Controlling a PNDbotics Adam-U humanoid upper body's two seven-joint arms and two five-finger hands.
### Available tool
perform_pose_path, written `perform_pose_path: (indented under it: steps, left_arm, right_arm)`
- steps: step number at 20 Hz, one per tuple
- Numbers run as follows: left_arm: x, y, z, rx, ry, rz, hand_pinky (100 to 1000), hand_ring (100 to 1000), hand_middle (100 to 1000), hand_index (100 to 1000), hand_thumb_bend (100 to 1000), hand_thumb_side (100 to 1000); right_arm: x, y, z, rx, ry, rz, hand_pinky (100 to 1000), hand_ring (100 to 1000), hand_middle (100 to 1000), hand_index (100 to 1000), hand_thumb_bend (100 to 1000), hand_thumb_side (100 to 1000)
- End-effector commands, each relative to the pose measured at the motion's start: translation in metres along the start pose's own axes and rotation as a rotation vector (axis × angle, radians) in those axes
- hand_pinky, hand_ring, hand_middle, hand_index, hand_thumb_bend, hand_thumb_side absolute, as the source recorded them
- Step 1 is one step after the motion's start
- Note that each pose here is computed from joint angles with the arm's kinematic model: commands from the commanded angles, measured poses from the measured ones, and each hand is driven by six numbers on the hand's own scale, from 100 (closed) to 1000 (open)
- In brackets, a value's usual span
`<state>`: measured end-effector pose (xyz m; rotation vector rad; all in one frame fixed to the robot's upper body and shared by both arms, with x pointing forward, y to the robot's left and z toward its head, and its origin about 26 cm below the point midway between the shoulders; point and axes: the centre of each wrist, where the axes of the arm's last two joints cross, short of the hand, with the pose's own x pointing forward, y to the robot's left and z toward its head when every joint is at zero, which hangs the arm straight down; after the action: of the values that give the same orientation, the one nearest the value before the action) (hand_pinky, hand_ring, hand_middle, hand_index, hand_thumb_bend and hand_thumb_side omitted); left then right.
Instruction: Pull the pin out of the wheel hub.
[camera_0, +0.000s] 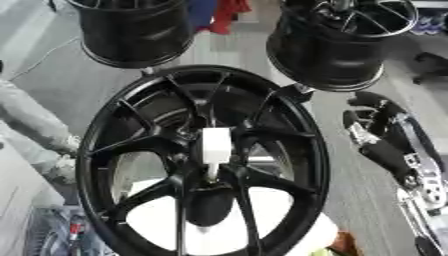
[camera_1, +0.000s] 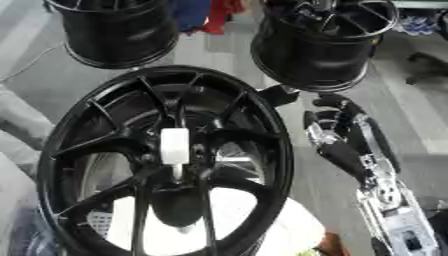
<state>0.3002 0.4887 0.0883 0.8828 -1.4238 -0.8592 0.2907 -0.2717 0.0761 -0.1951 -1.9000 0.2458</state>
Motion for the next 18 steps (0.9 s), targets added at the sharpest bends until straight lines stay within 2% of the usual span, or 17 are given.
perform_pose_path:
  steps: [1, 6, 10, 14, 18]
  left_arm:
    - [0.026, 0.01, -0.005, 0.142, -0.113, 0.092, 645, 626, 718, 843, 244, 674]
    - [0.083, 0.004, -0.012, 0.286, -0.277, 0.312, 622, 599, 682, 809, 185, 634]
    - [0.121, -0.01, -0.014, 0.288, -0.358, 0.476, 615, 589, 667, 800, 165, 640]
    - [0.14, -0.028, -0.014, 0.232, -0.378, 0.58, 610, 584, 659, 797, 156, 651]
    - [0.146, -0.049, -0.013, 0.174, -0.347, 0.639, 604, 578, 651, 792, 142, 651]
  right_arm:
    - [0.008, -0.005, -0.005, -0.008, -0.034, 0.012, 643, 696, 735, 832, 237, 313]
    - [0.009, -0.003, -0.006, -0.006, -0.039, 0.007, 643, 696, 735, 832, 236, 305]
    - [0.009, -0.002, -0.006, -0.003, -0.042, 0.003, 643, 696, 735, 832, 232, 292]
    - [0.01, -0.002, -0.008, -0.001, -0.049, 0.002, 643, 696, 735, 832, 230, 283]
    - [0.011, -0.001, -0.009, 0.002, -0.053, 0.0, 643, 697, 735, 832, 227, 275]
